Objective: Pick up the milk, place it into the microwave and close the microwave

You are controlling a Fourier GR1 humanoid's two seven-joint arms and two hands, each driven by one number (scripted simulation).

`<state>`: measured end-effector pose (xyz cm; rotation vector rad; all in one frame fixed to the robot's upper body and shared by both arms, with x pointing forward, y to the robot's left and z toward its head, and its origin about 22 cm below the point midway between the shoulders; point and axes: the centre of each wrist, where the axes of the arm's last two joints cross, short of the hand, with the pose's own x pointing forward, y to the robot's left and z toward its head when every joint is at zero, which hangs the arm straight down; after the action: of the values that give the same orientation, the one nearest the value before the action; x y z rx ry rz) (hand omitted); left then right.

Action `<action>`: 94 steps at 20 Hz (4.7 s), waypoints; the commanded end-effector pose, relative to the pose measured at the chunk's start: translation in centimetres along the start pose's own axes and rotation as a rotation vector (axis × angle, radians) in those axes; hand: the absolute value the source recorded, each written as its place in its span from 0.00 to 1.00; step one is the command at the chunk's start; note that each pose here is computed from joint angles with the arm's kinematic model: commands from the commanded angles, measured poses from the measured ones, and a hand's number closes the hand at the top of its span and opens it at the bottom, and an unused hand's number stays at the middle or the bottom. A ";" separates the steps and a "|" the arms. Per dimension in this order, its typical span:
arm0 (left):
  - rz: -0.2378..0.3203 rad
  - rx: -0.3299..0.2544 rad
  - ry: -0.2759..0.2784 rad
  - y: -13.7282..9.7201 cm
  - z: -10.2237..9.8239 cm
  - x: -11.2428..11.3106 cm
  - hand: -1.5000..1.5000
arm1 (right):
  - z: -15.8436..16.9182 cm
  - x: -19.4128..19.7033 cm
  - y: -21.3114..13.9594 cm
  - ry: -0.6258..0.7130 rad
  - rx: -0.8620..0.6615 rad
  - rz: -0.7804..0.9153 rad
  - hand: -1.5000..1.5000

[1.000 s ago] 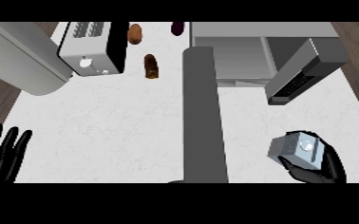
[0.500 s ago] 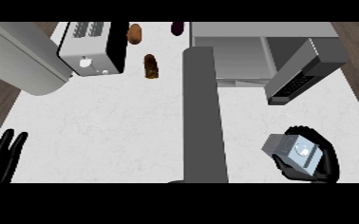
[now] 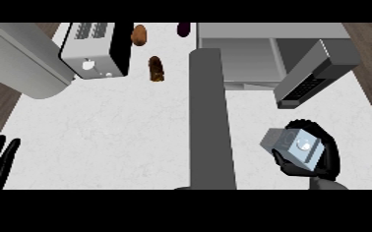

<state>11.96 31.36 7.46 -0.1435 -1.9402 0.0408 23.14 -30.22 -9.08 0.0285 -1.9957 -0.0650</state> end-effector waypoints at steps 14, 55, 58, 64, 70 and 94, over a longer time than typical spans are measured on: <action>0.012 0.019 0.015 1.7 -1.1 -0.6 0.00 | -10.0 3.7 9.0 -0.006 0.040 0.181 1.00; -0.008 -0.130 -0.014 0.4 -4.7 -2.1 0.00 | -26.0 4.4 8.3 0.004 -0.303 0.605 1.00; -0.031 -0.150 -0.012 0.0 -4.8 -1.9 0.00 | -25.5 4.1 6.5 -0.030 -0.280 0.812 0.00; -0.049 -0.179 -0.009 -0.6 -5.6 -2.1 0.00 | -25.9 4.3 7.7 -0.031 -0.306 0.862 0.00; -0.052 -0.202 0.000 -0.9 -6.3 -2.9 0.00 | -26.3 4.4 10.0 0.088 -0.263 0.706 0.00; -0.025 -0.250 0.005 -4.2 -6.9 -3.5 0.00 | -24.1 2.9 6.2 0.125 -0.172 0.581 0.00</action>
<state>19.13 27.18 7.19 -0.2540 -1.9331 -0.2119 44.03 -24.54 3.89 -0.6577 -1.7896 0.1291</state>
